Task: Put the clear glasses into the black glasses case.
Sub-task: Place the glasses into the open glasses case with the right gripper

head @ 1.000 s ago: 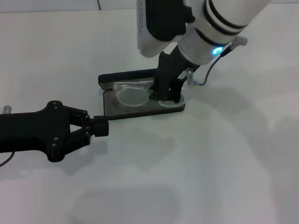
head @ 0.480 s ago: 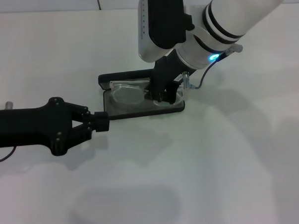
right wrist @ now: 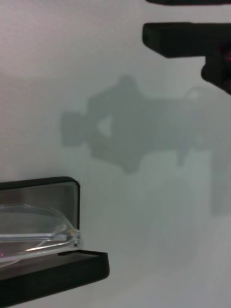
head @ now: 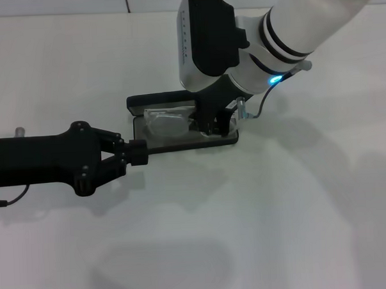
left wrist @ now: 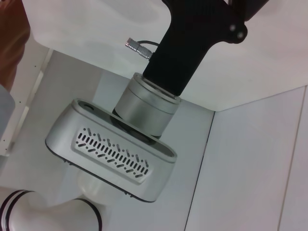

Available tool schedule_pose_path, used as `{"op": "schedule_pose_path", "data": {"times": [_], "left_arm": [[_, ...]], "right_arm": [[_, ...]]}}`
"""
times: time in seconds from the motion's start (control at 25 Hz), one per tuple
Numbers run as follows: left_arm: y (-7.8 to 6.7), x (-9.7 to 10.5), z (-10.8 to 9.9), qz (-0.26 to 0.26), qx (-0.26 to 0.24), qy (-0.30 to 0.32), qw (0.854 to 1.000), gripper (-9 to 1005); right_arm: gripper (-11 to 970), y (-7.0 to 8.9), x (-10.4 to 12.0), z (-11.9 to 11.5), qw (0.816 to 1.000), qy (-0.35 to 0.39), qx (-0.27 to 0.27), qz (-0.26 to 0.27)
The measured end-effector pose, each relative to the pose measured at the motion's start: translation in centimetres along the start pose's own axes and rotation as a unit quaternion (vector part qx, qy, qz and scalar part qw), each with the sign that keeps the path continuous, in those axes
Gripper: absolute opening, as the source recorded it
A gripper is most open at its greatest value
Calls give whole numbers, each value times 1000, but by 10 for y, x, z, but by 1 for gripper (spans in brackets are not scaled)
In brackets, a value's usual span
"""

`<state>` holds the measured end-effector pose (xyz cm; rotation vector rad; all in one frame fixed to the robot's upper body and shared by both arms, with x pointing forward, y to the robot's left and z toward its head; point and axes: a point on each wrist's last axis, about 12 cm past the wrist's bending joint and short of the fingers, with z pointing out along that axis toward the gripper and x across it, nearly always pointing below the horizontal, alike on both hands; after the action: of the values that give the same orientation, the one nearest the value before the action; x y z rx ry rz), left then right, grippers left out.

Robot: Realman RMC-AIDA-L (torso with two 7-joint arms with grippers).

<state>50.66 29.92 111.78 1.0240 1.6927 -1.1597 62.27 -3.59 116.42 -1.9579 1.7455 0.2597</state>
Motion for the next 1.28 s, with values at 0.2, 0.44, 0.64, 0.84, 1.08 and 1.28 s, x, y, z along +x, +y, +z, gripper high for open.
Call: {"op": "schedule_pose_path", "data": {"times": [0.2,0.44,0.64,0.84,1.08,1.28], "left_arm": [[-1,2,-1,-1,-3,0,1000,111],[-1,2,-2,-1,-4,0,1000,111],[-1,2,-2,-1,-3,1,1000,111],[-2,3,-2,-5,-3,1,1000,111],[-2,3,-2,-5,-2,1,1000,111],[-2,2,-2,-5,-2,2,1000,111]], "right_arm": [[77,0,2,1,1000,3,1,2],[78,-2,3,1,1000,-3,10,5],[79,0,3,4,1000,1,11,0],[79,1,3,6,1000,2,15,-3],[80,2,1,5,1000,-4,12,-2],[81,2,-1,5,1000,-7,13,-5]]}}
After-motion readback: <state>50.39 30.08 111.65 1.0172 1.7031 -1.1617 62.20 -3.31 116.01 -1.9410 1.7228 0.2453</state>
